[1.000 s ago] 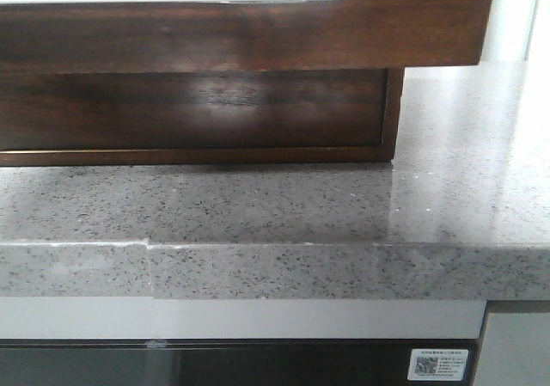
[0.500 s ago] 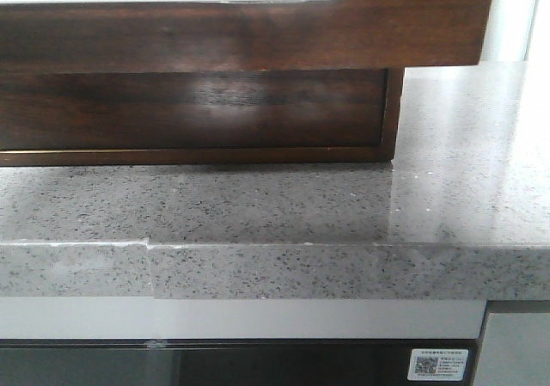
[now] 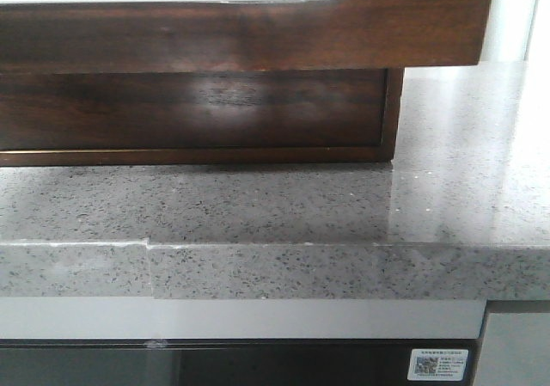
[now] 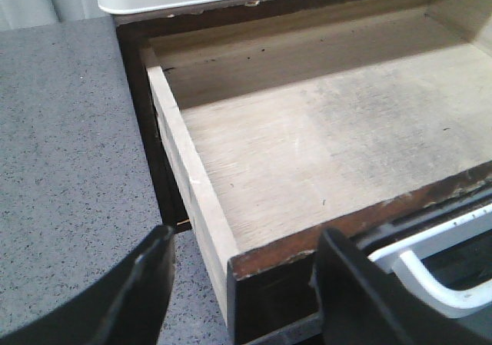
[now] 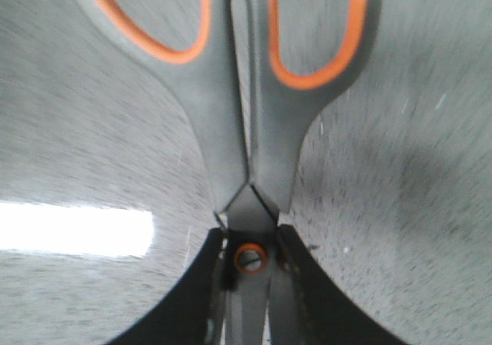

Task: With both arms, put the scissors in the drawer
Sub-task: 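Lift the scissors with the right gripper and carry them over the drawer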

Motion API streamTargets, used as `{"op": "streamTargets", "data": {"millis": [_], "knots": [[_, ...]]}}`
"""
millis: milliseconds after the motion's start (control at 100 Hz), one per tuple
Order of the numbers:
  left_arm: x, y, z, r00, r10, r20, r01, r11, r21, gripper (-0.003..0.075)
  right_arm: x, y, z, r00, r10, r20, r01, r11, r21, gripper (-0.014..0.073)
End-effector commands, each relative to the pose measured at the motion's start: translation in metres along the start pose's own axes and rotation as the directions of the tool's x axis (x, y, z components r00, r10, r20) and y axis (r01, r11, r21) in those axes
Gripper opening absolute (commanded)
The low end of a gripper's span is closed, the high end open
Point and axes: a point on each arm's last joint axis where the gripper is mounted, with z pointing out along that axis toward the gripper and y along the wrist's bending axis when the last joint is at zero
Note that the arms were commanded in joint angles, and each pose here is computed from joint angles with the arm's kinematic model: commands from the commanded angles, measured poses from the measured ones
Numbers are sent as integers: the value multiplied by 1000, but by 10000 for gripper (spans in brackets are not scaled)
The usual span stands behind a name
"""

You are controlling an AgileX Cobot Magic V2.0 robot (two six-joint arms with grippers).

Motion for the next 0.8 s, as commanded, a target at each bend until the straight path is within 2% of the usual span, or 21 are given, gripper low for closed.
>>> {"op": "streamTargets", "data": {"millis": [0,110,170,260,360,440,550,790], "knots": [[-13,1,-1,997,-22,78,22,1000,-2,388,-5,18,-68,974,-65,215,58,998,37,0],[-13,1,-1,997,-22,78,22,1000,-2,388,-3,42,-116,924,-135,357,128,991,45,0],[-13,1,-1,997,-22,78,22,1000,-2,388,-1,57,-139,882,-186,434,184,982,46,0],[-13,1,-1,997,-22,78,22,1000,-2,388,4,81,-169,796,-266,543,297,954,33,0],[-13,1,-1,997,-22,78,22,1000,-2,388,12,108,-191,680,-340,650,450,893,-2,0],[-13,1,-1,997,-22,78,22,1000,-2,388,17,131,-199,586,-405,702,587,809,-23,0],[-13,1,-1,997,-22,78,22,1000,-2,388,21,160,-200,454,-505,734,749,663,-8,0],[-13,1,-1,997,-22,78,22,1000,-2,388,20,215,-175,238,-648,724,928,371,26,0]]}}
